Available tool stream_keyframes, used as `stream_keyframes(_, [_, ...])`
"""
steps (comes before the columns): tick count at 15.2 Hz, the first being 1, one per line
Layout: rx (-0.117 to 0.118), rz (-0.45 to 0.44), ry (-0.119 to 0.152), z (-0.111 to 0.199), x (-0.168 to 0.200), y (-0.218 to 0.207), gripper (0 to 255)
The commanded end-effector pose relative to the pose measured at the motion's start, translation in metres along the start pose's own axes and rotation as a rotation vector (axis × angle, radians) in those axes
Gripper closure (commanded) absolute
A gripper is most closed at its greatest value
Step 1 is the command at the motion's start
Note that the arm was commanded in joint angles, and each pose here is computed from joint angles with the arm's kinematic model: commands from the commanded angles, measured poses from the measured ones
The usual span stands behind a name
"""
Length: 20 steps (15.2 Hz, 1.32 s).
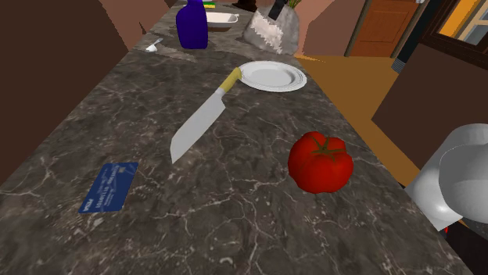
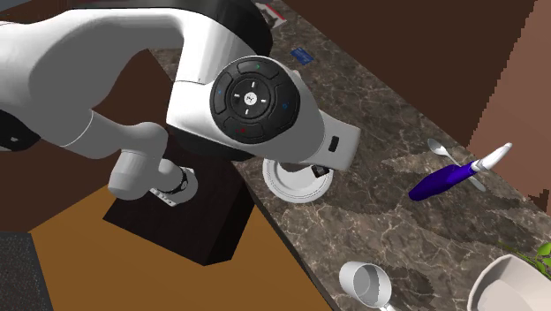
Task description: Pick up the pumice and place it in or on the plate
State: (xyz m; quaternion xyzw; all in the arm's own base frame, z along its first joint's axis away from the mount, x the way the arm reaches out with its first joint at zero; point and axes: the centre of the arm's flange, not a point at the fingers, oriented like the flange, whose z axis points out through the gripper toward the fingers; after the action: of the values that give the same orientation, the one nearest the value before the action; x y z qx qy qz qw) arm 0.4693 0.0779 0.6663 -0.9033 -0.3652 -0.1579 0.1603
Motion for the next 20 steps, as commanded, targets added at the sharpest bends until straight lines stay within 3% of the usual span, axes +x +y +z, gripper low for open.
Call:
stream_keyframes(1, [0.000, -0.001, 0.001, 0.007, -0.003, 0.002, 255])
stream_keyframes(14, [0.000, -0.001, 0.001, 0.069, -0.031, 0.014, 255])
stream_keyframes(20, [0.000, -0.001, 0.001, 0.071, -0.032, 0.015, 255])
